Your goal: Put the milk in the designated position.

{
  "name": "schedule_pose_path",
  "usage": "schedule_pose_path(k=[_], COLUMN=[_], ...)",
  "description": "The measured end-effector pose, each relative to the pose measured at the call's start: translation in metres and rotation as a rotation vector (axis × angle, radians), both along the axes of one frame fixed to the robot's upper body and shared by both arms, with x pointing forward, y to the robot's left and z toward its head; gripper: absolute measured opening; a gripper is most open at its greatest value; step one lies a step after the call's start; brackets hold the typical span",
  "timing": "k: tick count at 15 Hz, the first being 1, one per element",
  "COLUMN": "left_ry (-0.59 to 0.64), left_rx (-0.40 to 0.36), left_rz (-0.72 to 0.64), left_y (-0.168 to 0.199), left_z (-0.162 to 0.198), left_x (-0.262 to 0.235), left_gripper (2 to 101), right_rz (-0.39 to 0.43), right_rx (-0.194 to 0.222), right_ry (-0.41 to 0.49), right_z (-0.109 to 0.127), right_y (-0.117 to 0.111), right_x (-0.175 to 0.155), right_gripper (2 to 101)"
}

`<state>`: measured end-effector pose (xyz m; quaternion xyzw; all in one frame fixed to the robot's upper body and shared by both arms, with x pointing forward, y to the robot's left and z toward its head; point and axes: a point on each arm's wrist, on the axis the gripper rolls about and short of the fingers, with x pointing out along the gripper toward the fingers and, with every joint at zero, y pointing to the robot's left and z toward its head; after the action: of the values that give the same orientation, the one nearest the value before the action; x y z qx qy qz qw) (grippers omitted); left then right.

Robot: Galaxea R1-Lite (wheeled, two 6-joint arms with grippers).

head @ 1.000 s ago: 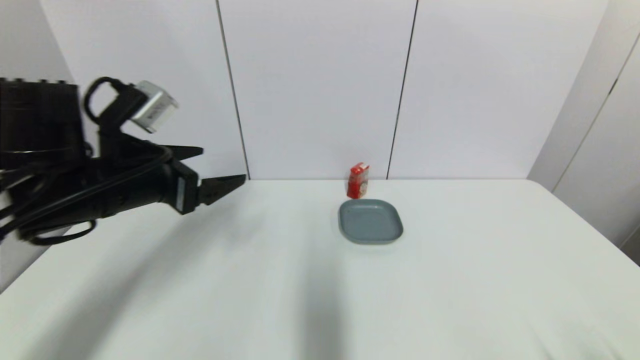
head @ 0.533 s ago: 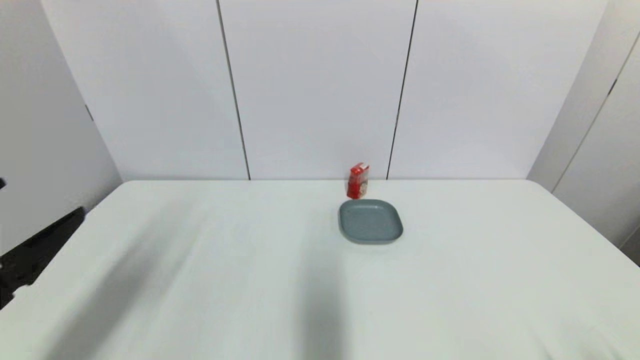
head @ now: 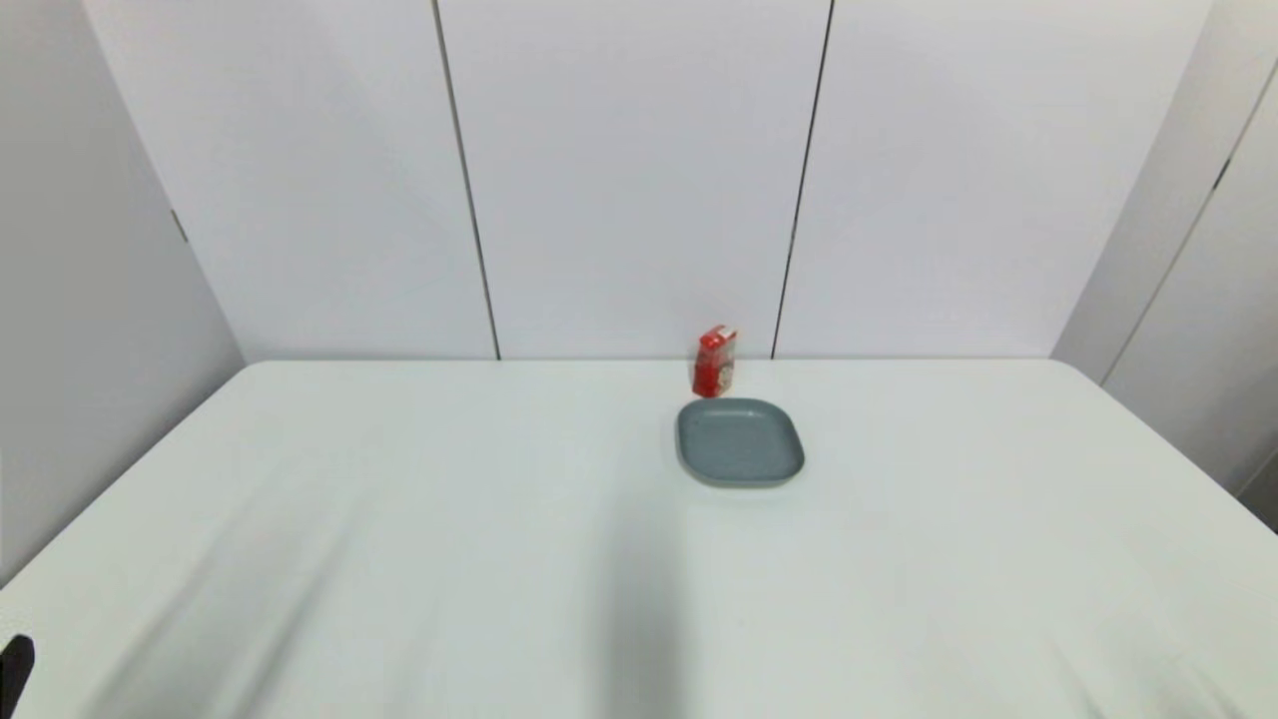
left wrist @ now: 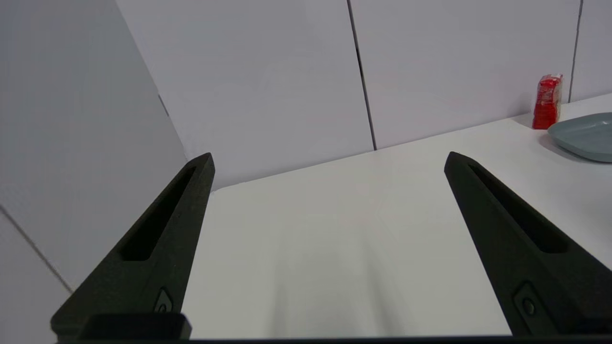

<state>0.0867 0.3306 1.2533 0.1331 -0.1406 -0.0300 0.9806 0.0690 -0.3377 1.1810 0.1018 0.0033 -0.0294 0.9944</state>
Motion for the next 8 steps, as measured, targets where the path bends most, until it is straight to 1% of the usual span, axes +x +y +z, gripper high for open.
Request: schedule_pose_path(k=[4, 6, 8], left_ry=[-0.042, 0.001, 0.093], left_rx=[0.011, 0.013, 0.029], left_rz=[-0.003, -0.008, -0.009], left_y=[0.0, 0.0, 0.0], left_z=[-0.023, -0.036, -0.05], left_x=[-0.013, -0.017, -0.018], left_gripper=[97.6, 97.7, 97.7], right_rz=[0.0, 0.0, 0.0], right_rx=[0.0, 0.0, 0.0], right_ry=[0.0, 0.0, 0.0], right_z=[0.0, 0.0, 0.0], right_y=[0.0, 0.0, 0.0], right_x=[0.0, 0.0, 0.0], right_gripper=[97.1, 97.1, 97.1])
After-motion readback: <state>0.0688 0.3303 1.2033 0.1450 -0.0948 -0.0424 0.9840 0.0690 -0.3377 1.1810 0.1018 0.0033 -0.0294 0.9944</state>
